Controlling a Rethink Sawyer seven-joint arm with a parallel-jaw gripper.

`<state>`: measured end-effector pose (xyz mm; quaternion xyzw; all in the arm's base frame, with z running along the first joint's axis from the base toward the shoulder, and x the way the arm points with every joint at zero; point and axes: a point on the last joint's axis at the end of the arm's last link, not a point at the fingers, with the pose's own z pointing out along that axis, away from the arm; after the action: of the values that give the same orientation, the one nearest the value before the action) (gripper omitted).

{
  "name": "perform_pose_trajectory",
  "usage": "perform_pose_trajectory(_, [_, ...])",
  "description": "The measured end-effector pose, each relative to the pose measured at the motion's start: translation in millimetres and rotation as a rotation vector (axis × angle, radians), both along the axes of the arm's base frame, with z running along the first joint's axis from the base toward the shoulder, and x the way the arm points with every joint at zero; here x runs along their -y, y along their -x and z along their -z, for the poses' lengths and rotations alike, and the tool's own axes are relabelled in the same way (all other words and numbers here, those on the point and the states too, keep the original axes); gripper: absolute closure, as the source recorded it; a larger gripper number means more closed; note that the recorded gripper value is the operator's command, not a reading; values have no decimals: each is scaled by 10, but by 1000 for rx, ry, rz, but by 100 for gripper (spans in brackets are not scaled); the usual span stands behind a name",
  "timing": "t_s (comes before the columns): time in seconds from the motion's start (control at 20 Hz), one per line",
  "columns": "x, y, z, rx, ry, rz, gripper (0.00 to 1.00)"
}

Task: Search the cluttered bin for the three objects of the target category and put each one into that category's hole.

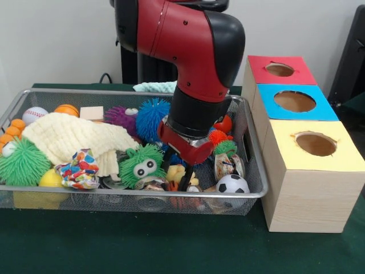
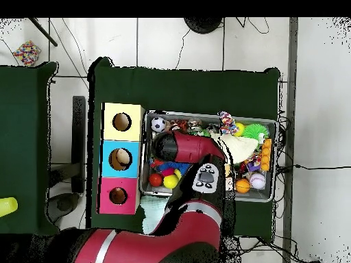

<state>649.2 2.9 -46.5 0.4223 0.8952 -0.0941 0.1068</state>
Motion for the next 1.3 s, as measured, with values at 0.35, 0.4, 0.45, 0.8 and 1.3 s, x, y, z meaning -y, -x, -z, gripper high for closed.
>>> perform_pose_trajectory(0.35, [15, -63, -10, 14, -28, 61, 0])
perform_pose_trajectory(0.4, [7, -70, -7, 15, -33, 70, 0])
perform_pose_trajectory(0.45, [0, -74, -5, 15, -37, 75, 0])
perform_pose_trajectory(0.8, [-1, -86, 21, 16, -100, 139, 0])
perform_pose_trajectory(1.3, [40, -174, -11, 86, -197, 204, 100])
